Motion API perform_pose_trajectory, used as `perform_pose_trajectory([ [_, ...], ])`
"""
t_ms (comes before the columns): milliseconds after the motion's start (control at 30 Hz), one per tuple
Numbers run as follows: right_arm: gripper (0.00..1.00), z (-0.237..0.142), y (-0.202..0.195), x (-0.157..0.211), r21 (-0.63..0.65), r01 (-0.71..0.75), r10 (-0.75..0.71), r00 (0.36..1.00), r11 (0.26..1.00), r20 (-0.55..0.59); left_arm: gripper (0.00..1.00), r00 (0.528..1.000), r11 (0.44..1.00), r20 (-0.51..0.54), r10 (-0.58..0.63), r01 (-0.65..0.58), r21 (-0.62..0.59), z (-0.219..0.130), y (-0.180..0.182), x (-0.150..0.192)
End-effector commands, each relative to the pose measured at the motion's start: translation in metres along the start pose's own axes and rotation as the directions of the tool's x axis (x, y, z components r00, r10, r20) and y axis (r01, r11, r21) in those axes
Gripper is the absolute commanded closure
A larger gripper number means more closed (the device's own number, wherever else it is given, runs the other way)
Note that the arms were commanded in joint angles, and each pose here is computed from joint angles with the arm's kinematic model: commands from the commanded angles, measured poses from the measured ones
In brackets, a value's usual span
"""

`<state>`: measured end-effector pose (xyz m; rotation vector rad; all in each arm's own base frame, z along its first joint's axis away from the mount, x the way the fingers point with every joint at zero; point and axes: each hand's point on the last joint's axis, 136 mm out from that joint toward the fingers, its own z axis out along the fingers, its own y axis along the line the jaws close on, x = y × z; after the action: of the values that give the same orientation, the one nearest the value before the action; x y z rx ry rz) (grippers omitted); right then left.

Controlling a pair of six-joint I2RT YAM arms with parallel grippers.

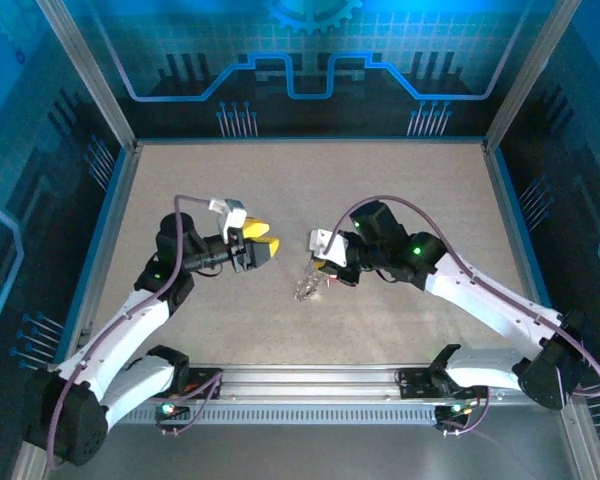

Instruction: Put the keys on the keyring

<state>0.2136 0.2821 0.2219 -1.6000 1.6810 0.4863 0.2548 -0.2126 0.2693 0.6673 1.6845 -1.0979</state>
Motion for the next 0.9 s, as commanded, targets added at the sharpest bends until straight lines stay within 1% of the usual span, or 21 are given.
perform_pose_trajectory([
  [0,1.00,-0.010,0.014,-0.021,-0.073,0.127,-0.117,0.986,0.989,0.121,0.36,0.978,0.967,-0.014,0.206,-0.202,0.154,0.003,-0.033,0.013],
  [33,1.00,-0.010,0.014,-0.022,-0.075,0.129,-0.118,0.984,0.989,0.134,0.37,0.972,0.956,-0.014,0.236,-0.229,0.182,0.004,-0.039,0.016],
  [167,1.00,-0.011,0.018,-0.032,-0.122,0.133,-0.105,0.971,0.984,0.217,0.38,0.946,0.921,-0.011,0.324,-0.312,0.235,0.001,-0.056,0.024],
  [200,1.00,-0.011,0.020,-0.035,-0.133,0.138,-0.104,0.966,0.981,0.238,0.40,0.935,0.908,-0.013,0.354,-0.340,0.246,0.000,-0.060,0.028],
  [267,1.00,-0.012,0.020,-0.039,-0.143,0.143,-0.100,0.957,0.979,0.272,0.50,0.897,0.860,-0.017,0.441,-0.418,0.292,-0.002,-0.070,0.038],
  [333,1.00,-0.011,0.021,-0.043,-0.153,0.147,-0.095,0.949,0.977,0.301,0.57,0.859,0.818,-0.034,0.510,-0.473,0.327,-0.005,-0.079,0.045],
  [400,1.00,-0.011,0.022,-0.046,-0.163,0.157,-0.095,0.938,0.974,0.332,0.59,0.826,0.791,-0.060,0.561,-0.513,0.332,-0.006,-0.082,0.049],
  [467,1.00,-0.010,0.023,-0.050,-0.175,0.165,-0.094,0.930,0.971,0.356,0.63,0.800,0.773,-0.075,0.595,-0.545,0.325,-0.004,-0.082,0.050],
  [600,1.00,-0.009,0.024,-0.056,-0.181,0.174,-0.090,0.914,0.968,0.395,0.69,0.771,0.754,-0.083,0.632,-0.586,0.296,-0.002,-0.080,0.047],
  [733,1.00,-0.006,0.027,-0.055,-0.200,0.186,-0.095,0.915,0.962,0.392,0.69,0.742,0.726,-0.076,0.666,-0.622,0.295,0.001,-0.082,0.048],
  [867,1.00,-0.004,0.031,-0.053,-0.204,0.202,-0.110,0.914,0.958,0.390,0.69,0.730,0.720,-0.085,0.678,-0.637,0.275,0.003,-0.080,0.044],
])
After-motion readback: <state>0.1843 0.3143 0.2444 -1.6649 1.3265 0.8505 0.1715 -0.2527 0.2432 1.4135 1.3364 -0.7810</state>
